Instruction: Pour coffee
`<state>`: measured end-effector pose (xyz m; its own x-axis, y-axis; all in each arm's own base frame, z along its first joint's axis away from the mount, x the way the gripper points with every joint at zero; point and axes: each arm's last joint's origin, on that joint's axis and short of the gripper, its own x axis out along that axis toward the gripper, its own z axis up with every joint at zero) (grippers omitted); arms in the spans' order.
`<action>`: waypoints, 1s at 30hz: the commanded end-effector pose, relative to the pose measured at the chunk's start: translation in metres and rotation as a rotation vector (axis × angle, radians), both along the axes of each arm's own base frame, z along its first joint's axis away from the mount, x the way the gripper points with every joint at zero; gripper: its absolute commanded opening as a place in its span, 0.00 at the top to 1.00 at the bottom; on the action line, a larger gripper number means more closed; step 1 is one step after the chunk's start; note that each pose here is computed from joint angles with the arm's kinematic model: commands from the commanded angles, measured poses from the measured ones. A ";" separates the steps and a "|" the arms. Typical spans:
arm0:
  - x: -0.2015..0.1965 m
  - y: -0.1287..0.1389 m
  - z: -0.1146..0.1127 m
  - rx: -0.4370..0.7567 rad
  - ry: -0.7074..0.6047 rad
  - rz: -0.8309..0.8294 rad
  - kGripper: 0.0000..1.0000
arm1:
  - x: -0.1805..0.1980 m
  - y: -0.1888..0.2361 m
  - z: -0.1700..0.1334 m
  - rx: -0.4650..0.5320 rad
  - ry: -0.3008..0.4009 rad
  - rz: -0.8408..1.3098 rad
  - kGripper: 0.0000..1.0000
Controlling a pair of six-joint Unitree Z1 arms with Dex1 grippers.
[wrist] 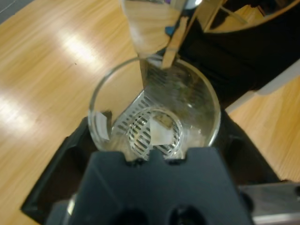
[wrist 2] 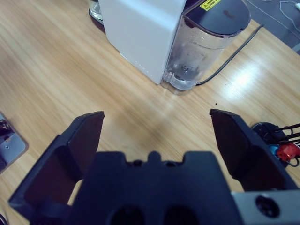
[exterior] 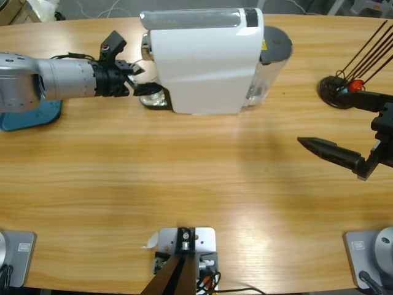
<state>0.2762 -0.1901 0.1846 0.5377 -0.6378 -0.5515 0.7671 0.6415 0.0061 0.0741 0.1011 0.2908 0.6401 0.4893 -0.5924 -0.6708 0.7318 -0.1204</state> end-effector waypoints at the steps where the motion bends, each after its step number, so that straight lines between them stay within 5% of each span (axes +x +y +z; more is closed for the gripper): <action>1: -0.004 0.005 -0.020 0.047 0.061 -0.008 0.01 | -0.004 -0.007 -0.006 0.012 0.011 0.008 0.02; 16: -0.073 0.048 0.032 -0.001 0.001 -0.011 0.01 | -0.003 -0.004 -0.008 0.009 0.020 0.020 0.02; 23: -0.124 0.085 0.132 0.079 0.144 0.114 0.01 | 0.004 0.000 0.013 0.004 0.038 0.024 0.00; 26: -0.137 0.098 0.136 0.167 0.164 0.181 0.02 | 0.024 0.004 0.040 0.007 0.062 -0.014 0.34; 28: -0.144 0.103 0.140 0.154 0.137 0.190 0.02 | 0.040 0.007 0.057 -0.016 0.039 -0.044 0.87; 29: -0.145 0.104 0.141 0.156 0.130 0.185 0.02 | 0.052 0.010 0.066 -0.031 0.044 -0.058 1.00; 30: -0.146 0.104 0.140 0.164 0.129 0.178 0.02 | 0.062 0.013 0.071 -0.042 0.042 -0.069 1.00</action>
